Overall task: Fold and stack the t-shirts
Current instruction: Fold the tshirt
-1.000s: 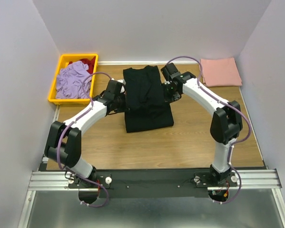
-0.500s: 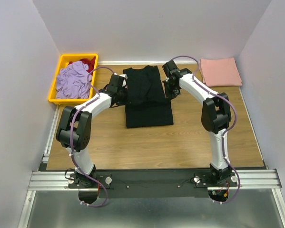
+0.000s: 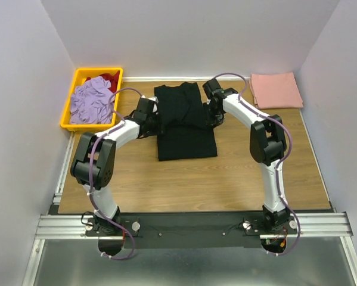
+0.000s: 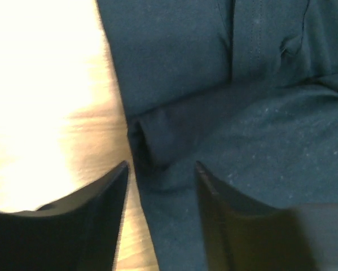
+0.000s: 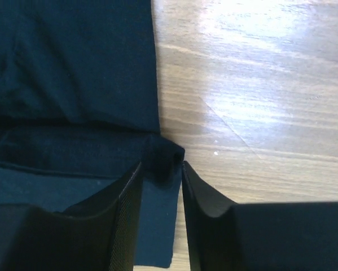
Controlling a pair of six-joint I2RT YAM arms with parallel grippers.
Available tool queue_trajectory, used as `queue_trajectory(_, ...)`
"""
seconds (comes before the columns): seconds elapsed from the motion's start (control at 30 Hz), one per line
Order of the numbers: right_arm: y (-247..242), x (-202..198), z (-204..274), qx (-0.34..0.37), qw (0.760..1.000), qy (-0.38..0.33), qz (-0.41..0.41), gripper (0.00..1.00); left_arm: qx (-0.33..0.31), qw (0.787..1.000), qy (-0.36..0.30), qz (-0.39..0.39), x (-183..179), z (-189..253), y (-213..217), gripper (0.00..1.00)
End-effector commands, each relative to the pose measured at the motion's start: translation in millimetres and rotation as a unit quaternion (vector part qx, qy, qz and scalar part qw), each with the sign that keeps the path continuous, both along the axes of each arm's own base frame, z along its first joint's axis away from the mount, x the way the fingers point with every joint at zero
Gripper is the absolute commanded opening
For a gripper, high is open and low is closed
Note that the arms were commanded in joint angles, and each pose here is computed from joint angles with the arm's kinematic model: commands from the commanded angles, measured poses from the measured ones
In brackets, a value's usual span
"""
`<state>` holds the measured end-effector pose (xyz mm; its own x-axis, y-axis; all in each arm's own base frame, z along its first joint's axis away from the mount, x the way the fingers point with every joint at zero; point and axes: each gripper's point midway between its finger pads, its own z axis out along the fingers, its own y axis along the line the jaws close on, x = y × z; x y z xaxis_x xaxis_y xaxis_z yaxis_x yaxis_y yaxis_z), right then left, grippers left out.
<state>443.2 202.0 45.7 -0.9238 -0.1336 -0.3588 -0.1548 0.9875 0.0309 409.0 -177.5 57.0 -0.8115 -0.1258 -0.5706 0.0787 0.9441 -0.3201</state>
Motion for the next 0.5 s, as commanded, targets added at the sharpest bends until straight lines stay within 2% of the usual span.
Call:
queue_trajectory(0.0,0.5,0.2,42.2,0.024,0.998,-0.049,-0.018,0.41,0.000,0.998,-0.066,0.025,-1.1,45.1,10.8,0.65)
queue_trajectory(0.17,24.2,-23.3,61.5,0.054,0.996,-0.074,0.004,0.40,-0.027,0.995,-0.094,0.019,-29.5,78.3,-6.6,0.60)
queue_trajectory(0.23,37.4,-30.9,60.9,0.080,0.994,-0.079,0.016,0.34,-0.036,0.995,-0.093,0.008,-42.0,81.7,-17.9,0.51)
queue_trajectory(0.3,54.4,-35.3,59.4,0.110,0.990,-0.078,0.031,0.31,-0.049,0.996,-0.071,-0.020,-58.1,70.8,-39.8,0.43)
queue_trajectory(0.47,77.3,-32.5,40.1,0.145,0.987,-0.058,0.045,0.26,-0.056,0.996,-0.004,-0.068,-82.2,30.3,-69.5,0.38)
